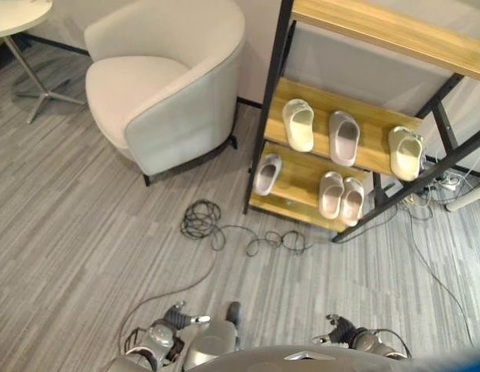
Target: Arrange the slippers neatly on the shoe rack.
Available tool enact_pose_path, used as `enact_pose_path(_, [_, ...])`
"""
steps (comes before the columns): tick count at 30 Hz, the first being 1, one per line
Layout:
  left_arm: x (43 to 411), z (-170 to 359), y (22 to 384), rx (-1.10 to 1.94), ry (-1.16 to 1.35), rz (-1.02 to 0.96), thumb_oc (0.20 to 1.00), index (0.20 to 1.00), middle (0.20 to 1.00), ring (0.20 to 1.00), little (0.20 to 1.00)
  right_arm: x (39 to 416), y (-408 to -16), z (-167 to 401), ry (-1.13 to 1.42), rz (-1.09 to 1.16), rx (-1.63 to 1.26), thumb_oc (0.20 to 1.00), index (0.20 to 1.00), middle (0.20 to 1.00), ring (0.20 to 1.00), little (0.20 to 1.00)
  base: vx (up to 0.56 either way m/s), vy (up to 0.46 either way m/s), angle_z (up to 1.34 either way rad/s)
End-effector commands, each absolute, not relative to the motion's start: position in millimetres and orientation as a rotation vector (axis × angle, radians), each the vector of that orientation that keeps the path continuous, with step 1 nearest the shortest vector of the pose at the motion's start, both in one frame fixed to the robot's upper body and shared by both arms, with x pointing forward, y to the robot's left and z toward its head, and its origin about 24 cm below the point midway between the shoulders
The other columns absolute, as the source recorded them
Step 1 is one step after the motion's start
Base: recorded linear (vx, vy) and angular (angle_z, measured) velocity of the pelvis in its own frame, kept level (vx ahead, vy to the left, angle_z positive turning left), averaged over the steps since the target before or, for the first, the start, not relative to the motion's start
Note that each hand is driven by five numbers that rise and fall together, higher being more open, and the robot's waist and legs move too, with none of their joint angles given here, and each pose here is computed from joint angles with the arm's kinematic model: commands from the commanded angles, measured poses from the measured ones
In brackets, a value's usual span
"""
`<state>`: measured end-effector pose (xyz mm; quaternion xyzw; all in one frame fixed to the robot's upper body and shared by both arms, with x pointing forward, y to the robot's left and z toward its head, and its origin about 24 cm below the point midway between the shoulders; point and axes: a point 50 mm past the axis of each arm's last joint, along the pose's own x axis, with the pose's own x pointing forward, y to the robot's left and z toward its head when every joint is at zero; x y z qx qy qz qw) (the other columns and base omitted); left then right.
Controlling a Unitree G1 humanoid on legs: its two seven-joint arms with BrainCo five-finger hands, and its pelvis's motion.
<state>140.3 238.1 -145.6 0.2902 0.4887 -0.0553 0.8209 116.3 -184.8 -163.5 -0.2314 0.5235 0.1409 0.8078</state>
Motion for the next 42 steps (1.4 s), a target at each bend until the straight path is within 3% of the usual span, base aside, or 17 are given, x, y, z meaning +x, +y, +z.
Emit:
enact_pose_path(1, [145.5,-143.7,233.2,0.6,0.995,-0.112,1.0,1.0,1.0,1.0,1.0,131.6,-198.7,-155.1,1.057,0.209,-0.427,1.0,1.0,1.0,1.0,1.0,0.17,0.084,0.23])
enact_pose_path(23, [157.2,-143.4,200.3,0.667,0.888,-0.289,1.0,1.0,1.0,1.0,1.0,101.7,-222.5,-159.8,1.151,0.193,-0.487,1.0,1.0,1.0,1.0,1.0,0.24,-0.06,0.36])
enact_pose_path(30, [150.0,-145.6,200.7,0.632,0.902,-0.265,1.0,1.0,1.0,1.0,1.0,88.8,-230.4,-161.6,1.197,0.209,-0.519,1.0,1.0,1.0,1.0,1.0,0.1,-0.191,0.17])
enact_pose_path(37, [146.8,-145.4,211.7,0.585,0.933,-0.19,1.0,1.0,1.0,1.0,1.0,99.3,-243.7,-156.0,1.171,0.192,-0.572,1.0,1.0,1.0,1.0,1.0,0.03,-0.195,0.03])
enact_pose_path(42, [150.2,-145.7,198.4,0.534,0.91,-0.196,1.0,1.0,1.0,1.0,1.0,68.5,-250.2,-161.0,1.257,0.068,-0.431,1.0,1.0,1.0,1.0,1.0,0.02,-0.064,-0.06])
